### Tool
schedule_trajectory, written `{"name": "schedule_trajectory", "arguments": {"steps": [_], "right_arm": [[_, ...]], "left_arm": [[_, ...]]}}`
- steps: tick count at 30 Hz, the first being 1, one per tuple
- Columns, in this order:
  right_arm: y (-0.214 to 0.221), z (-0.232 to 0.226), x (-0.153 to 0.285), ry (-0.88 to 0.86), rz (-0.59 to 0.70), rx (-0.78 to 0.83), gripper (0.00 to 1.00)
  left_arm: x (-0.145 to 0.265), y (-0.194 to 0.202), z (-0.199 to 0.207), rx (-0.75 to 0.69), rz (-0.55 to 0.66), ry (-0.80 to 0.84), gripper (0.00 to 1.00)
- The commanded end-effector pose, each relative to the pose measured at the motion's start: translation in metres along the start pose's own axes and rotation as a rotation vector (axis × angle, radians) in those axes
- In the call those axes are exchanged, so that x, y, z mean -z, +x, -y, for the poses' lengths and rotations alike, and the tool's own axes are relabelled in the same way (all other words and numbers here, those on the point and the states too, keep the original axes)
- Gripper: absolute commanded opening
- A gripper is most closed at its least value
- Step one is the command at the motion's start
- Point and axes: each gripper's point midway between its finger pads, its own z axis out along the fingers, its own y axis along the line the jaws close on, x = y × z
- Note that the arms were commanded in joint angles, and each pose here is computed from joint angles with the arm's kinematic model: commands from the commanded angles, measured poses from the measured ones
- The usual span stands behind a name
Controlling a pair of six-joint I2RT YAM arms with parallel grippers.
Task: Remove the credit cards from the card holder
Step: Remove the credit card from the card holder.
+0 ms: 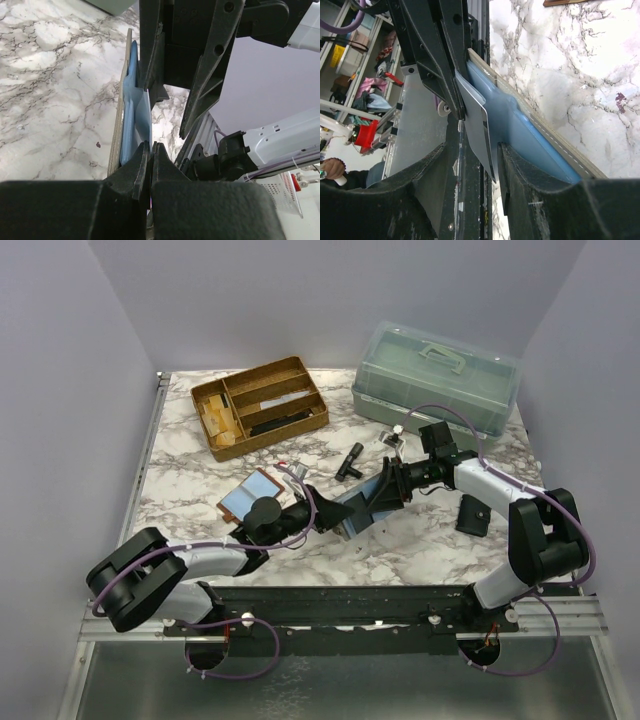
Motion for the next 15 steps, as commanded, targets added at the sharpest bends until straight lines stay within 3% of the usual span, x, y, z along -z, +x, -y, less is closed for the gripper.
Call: {"name": "schedule_trajectory", "arguments": {"steps": [1, 15], "right_arm": [[0.0035, -0.0024, -0.0039, -0.043, -0.001, -0.016, 0.49], [0.0006, -0.0095, -0.0044, -0.092, 0.007, -0.038, 0.39]], "left_arm": [[-0.0084, -0.0169, 0.0301, -0.022, 0.042, 0.114, 0.0], [-0.0086, -0.014, 0.0308, -0.018, 0.04, 0.124, 0.0]]}}
